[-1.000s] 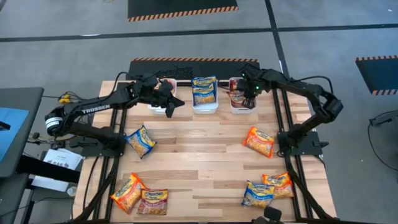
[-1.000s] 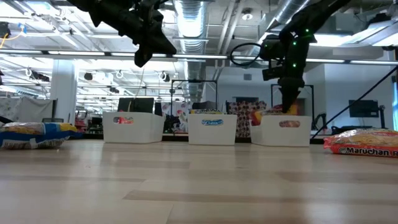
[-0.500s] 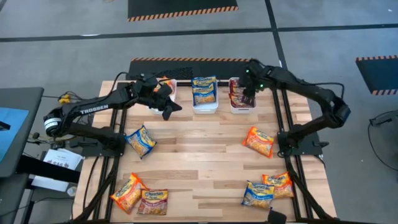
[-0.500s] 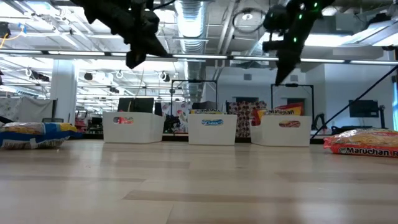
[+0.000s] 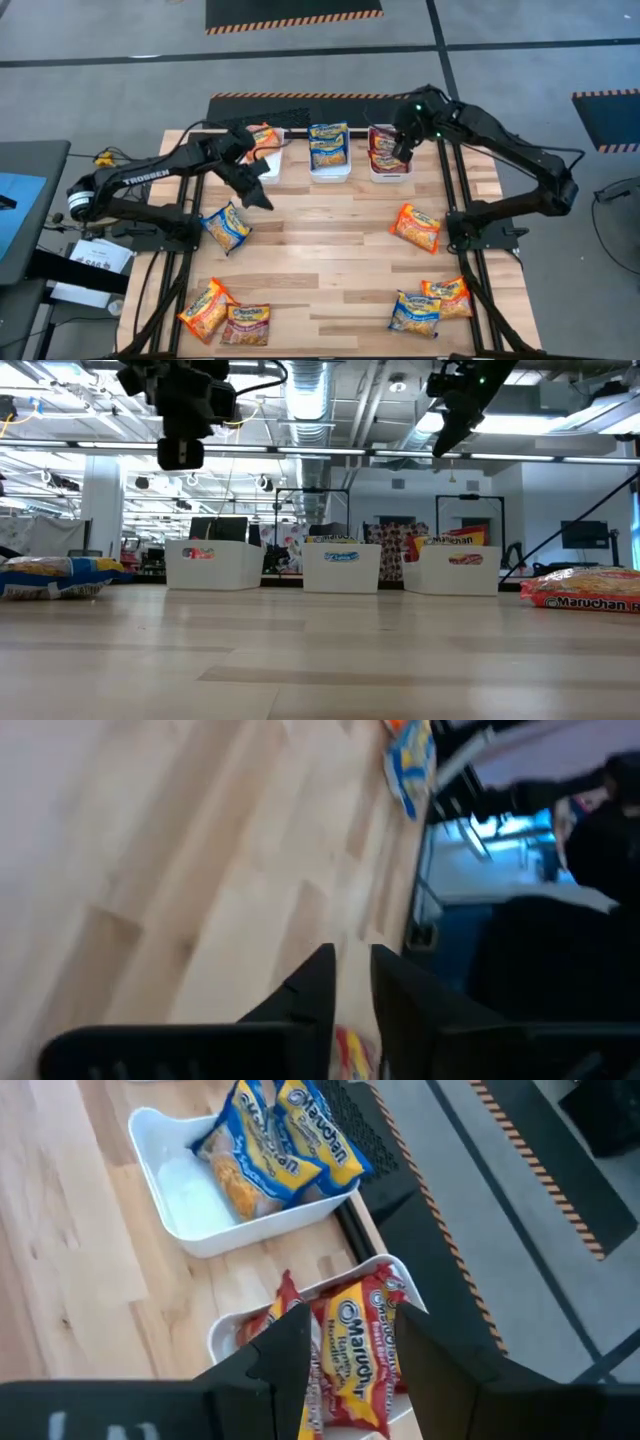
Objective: Sort Maruchan noodles
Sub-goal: Put the orange noodle pack into the left white bin
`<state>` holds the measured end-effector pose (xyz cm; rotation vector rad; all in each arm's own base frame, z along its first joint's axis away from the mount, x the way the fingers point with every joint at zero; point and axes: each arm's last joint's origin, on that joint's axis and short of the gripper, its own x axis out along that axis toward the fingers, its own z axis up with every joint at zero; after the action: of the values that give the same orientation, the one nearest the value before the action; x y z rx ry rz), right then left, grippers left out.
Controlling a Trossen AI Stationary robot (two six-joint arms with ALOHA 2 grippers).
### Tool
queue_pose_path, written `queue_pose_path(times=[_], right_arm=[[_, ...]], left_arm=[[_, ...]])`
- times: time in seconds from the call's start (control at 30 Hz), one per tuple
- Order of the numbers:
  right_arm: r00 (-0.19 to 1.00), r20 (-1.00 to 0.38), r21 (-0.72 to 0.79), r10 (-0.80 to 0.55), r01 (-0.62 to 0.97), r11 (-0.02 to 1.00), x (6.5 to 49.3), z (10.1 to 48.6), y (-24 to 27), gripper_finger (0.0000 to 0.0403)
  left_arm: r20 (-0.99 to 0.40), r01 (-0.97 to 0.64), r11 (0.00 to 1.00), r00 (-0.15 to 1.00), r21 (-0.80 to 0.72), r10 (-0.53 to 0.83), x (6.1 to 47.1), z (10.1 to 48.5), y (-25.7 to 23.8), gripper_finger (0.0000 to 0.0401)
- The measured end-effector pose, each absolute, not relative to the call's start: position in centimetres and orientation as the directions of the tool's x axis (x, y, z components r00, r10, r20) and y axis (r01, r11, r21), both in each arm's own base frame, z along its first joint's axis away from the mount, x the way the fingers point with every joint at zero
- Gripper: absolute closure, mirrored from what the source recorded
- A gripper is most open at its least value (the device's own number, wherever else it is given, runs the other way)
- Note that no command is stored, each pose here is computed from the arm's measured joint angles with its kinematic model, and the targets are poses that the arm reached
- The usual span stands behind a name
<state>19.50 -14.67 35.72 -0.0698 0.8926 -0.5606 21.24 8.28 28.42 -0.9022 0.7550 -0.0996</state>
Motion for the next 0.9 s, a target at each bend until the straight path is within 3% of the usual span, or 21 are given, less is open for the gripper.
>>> queue_pose_path(times=[0.3,0.9], right_arm=[[0.47,-0.763,-0.222,-0.443,0.454,0.863,19.7,35.3,-13.7,0.0232],[0.561,-0.791,-0.009,-0.245,0.389,0.921,22.4,35.0,-7.9,0.0232]], left_arm=[[-0.591,-0.276,0.567,0.633,-0.776,-0.5,21.5,26.7,5.3,0.0284],[-0.697,-0.273,0.648,0.4,-0.711,-0.596,21.3,24.0,-2.8,0.0287]])
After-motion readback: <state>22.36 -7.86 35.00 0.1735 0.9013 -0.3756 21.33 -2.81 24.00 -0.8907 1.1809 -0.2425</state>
